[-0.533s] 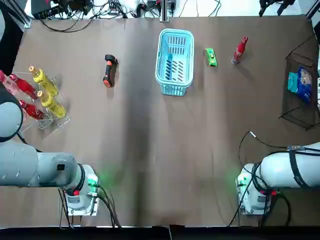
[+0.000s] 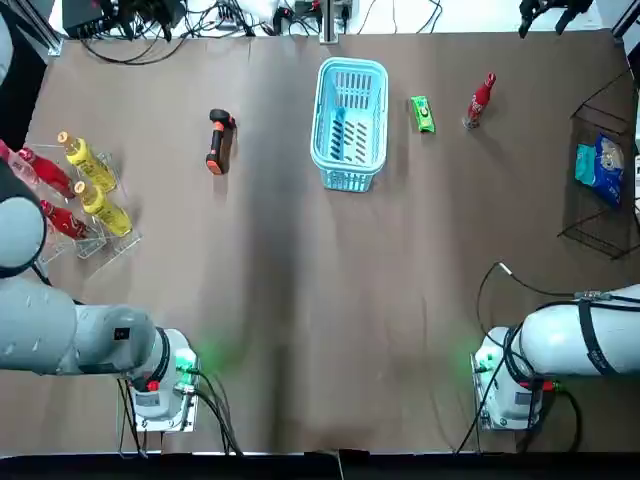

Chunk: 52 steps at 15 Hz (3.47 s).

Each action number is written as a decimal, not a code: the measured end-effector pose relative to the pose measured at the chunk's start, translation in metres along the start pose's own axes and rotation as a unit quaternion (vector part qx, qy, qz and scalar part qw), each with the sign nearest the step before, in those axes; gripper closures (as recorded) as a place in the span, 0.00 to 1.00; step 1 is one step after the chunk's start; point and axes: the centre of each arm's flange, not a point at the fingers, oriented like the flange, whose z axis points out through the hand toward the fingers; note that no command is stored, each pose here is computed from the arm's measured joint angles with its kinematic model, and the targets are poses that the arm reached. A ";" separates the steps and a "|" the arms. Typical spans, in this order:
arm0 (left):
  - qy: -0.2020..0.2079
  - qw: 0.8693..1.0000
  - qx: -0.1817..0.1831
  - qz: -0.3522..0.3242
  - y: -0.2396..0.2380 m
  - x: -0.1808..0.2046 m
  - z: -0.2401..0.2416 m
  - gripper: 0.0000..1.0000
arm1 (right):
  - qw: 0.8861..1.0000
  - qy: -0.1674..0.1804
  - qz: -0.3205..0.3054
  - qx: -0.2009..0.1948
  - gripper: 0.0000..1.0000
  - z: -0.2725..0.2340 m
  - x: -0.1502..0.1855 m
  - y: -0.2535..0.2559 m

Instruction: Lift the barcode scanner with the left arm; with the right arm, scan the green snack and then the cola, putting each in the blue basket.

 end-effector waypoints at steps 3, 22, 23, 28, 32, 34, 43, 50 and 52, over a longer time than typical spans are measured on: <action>-0.047 0.999 -0.004 0.006 0.000 0.033 0.073 0.00 | 0.999 -0.041 -0.018 -0.001 0.00 0.048 0.021 -0.019; -0.006 1.000 0.001 0.008 0.036 0.048 0.388 0.00 | 0.984 0.026 -0.101 0.142 0.22 0.353 0.179 -0.039; -0.003 1.000 0.007 0.010 0.036 0.048 0.393 0.00 | 0.985 0.031 -0.103 0.139 0.30 0.363 0.181 -0.034; 0.003 1.000 0.009 0.006 0.036 0.055 0.397 0.15 | 0.984 0.024 -0.110 0.140 0.40 0.390 0.181 -0.039; 0.009 1.000 0.008 0.005 0.036 0.059 0.392 0.19 | 0.983 0.026 -0.110 0.146 0.41 0.390 0.181 -0.045; 0.010 1.000 0.008 0.004 0.036 0.060 0.391 0.21 | 0.983 0.022 -0.111 0.146 0.41 0.395 0.180 -0.048; 0.014 1.000 0.007 0.004 0.037 0.062 0.388 0.66 | 0.981 0.016 -0.115 0.155 0.94 0.396 0.180 -0.057; 0.042 0.999 0.020 0.001 0.037 0.070 0.301 0.66 | 0.977 -0.036 -0.116 0.175 0.98 0.389 0.172 -0.057; 0.048 0.999 0.004 -0.018 0.047 0.063 0.253 0.66 | 0.973 -0.056 -0.120 0.187 0.98 0.371 0.169 -0.056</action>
